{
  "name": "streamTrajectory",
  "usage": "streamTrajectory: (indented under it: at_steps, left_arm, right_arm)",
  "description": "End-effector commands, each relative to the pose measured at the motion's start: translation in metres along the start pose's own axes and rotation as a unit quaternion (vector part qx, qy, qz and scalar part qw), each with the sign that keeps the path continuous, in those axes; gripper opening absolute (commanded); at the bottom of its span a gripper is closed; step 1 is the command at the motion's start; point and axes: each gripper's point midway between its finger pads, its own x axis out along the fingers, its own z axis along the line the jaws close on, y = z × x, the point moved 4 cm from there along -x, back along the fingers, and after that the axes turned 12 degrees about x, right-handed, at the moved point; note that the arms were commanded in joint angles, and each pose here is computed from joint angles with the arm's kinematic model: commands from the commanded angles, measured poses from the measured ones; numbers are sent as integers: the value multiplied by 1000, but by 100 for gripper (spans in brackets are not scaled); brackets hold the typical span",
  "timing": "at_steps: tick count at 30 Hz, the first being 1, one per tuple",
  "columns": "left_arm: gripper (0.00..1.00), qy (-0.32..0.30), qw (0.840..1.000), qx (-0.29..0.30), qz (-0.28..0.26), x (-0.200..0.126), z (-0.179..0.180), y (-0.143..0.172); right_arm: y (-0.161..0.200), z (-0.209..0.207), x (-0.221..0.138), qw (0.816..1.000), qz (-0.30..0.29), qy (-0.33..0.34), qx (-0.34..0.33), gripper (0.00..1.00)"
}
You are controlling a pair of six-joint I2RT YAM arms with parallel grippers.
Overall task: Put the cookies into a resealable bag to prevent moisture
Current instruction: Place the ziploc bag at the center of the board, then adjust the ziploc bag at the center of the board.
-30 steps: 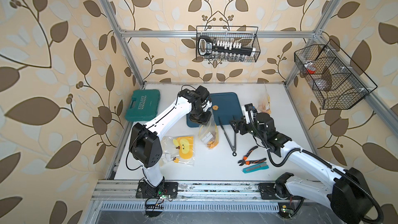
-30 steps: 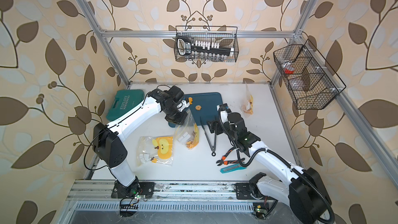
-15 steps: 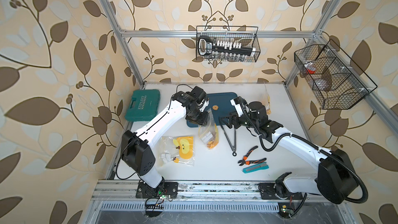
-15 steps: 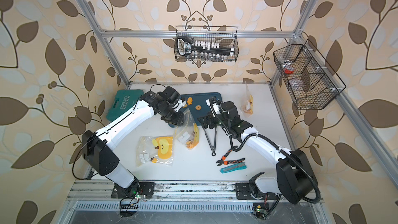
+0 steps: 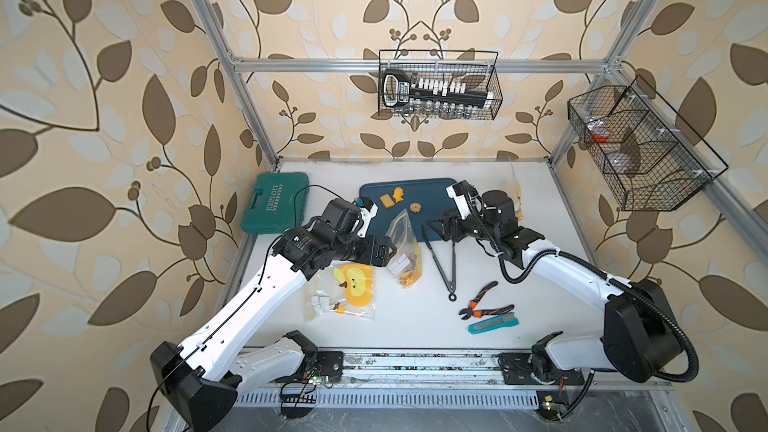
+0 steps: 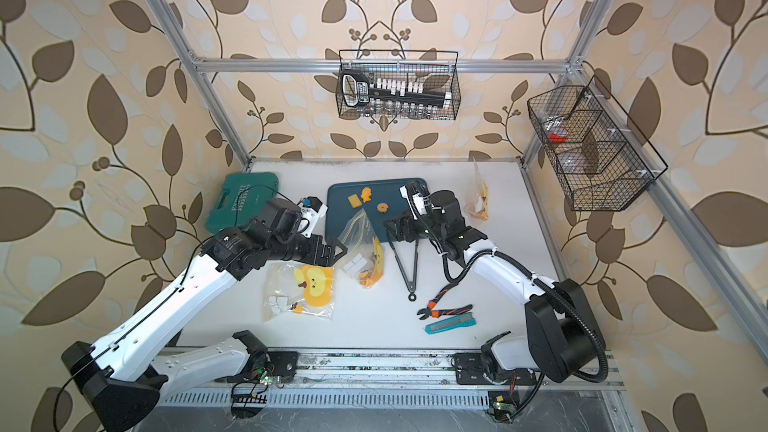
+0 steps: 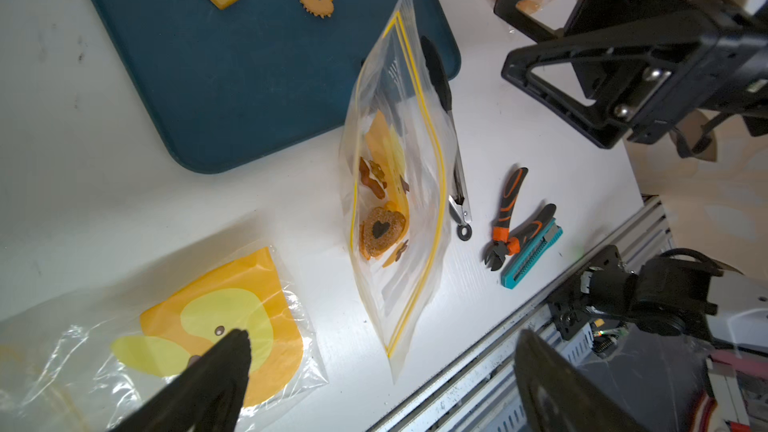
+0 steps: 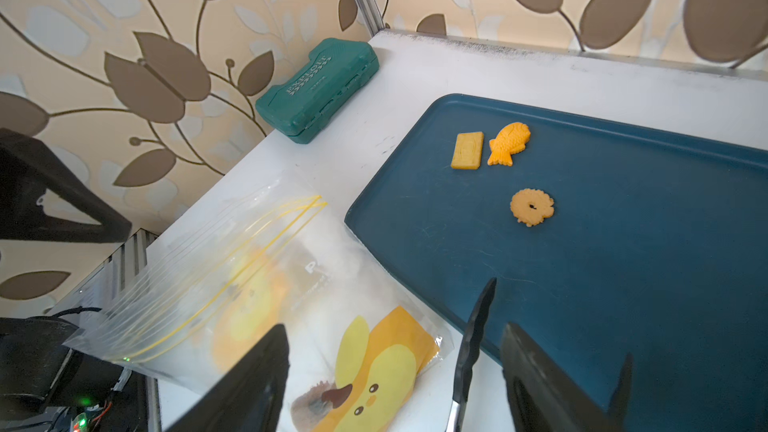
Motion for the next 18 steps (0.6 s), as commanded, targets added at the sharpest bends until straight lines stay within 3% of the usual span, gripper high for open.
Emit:
streamTrajectory:
  at_steps: [1, 4, 10, 18]
  left_arm:
    - [99, 22, 1000, -4, -21, 12, -9, 1]
    - [98, 11, 1000, -7, -18, 26, -4, 12]
    - [67, -8, 998, 26, -55, 49, -4, 14]
    - [42, -18, 992, 64, -104, 49, -4, 9]
  right_arm:
    - [-6, 1, -10, 1000, -26, 6, -8, 79]
    - [-4, 1, -11, 1000, -29, 6, -7, 79]
    - [-2, 3, -11, 1000, -23, -6, -1, 79]
    - [2, 3, -11, 1000, -16, -9, -3, 78]
